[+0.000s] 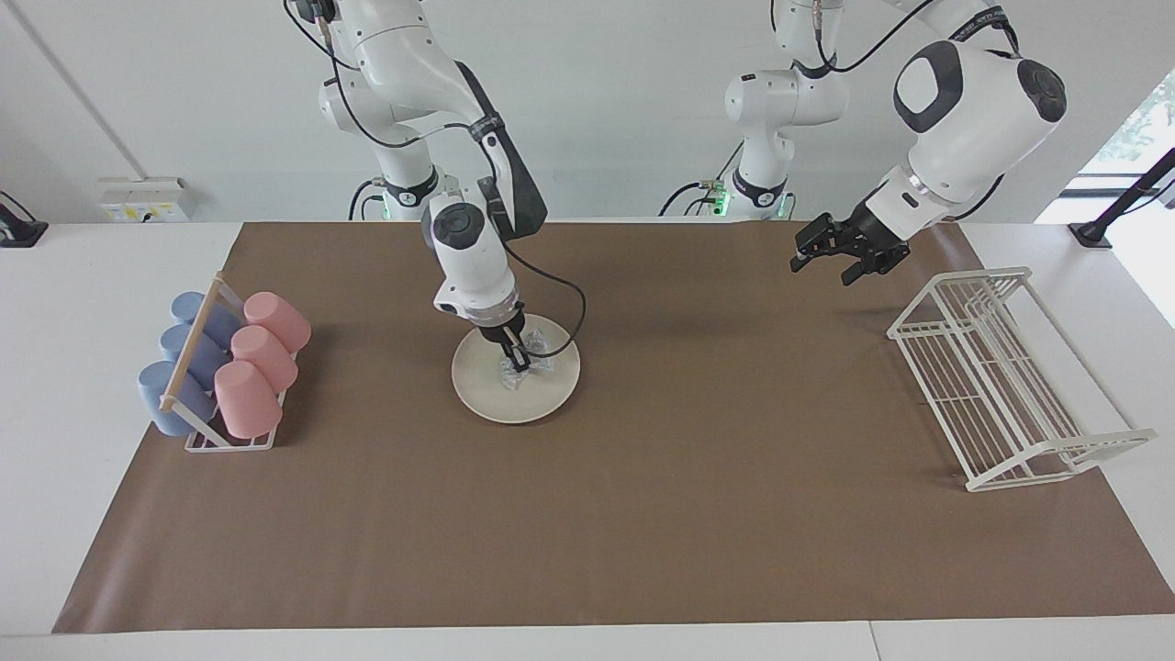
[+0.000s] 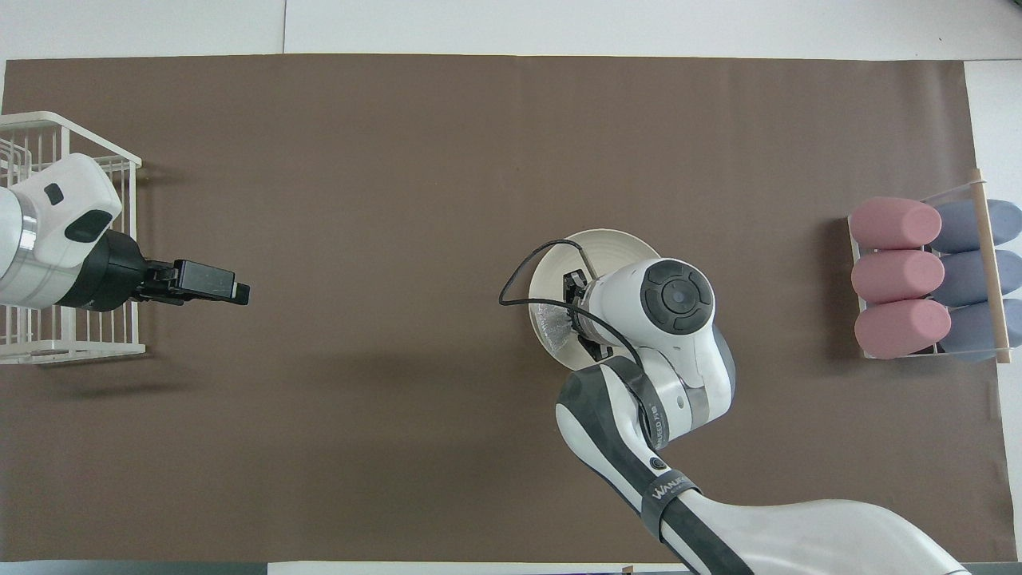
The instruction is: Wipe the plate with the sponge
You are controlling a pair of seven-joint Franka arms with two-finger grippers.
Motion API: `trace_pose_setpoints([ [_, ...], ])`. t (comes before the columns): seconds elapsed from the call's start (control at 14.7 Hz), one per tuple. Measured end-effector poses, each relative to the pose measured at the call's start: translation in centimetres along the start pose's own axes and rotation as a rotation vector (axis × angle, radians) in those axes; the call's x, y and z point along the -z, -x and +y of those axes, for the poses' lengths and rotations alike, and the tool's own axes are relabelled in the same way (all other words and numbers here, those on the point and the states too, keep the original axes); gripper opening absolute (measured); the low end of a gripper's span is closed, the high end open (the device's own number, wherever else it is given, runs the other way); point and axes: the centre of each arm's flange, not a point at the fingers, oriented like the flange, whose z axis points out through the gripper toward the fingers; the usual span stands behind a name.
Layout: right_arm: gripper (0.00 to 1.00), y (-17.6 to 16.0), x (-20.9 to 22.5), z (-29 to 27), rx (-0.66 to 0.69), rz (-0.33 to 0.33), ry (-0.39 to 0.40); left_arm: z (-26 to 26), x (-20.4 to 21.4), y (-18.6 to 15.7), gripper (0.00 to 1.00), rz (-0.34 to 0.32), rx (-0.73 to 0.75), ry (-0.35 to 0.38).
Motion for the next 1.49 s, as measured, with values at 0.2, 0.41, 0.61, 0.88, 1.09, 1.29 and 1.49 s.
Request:
trace_pose_setpoints([
  [0.2,0.1,-1.9,0.3,-0.3,0.081,0.002,-0.005,-0.1,0.0,0.0,1.0,0.001,0.015,0.0],
  [0.41,0.1,-5.8,1.1,-0.8,0.142,0.005,-0.011,-0.1,0.0,0.0,1.0,0.002,0.025,0.0],
  [0.61,0.1,-7.3,1.3,-0.9,0.18,0.007,-0.012,-0.1,0.1,0.0,1.0,0.003,0.029,0.0],
  [0.88,0.1,-8.7,1.6,-1.0,0.224,0.01,-0.015,-0.2,0.2,-0.2,1.0,0.02,0.03,-0.002],
  [1.09,0.1,-9.6,1.7,-1.0,0.25,0.013,-0.017,-0.1,0.2,-0.2,1.0,0.023,0.029,-0.002],
  [1.29,0.1,-10.1,1.8,-1.0,0.257,0.014,-0.018,-0.1,0.2,-0.2,1.0,0.023,0.029,-0.002],
  [1.49,0.1,-10.1,1.8,-1.0,0.253,0.013,-0.018,-0.1,0.2,-0.2,1.0,0.024,0.029,-0.002],
])
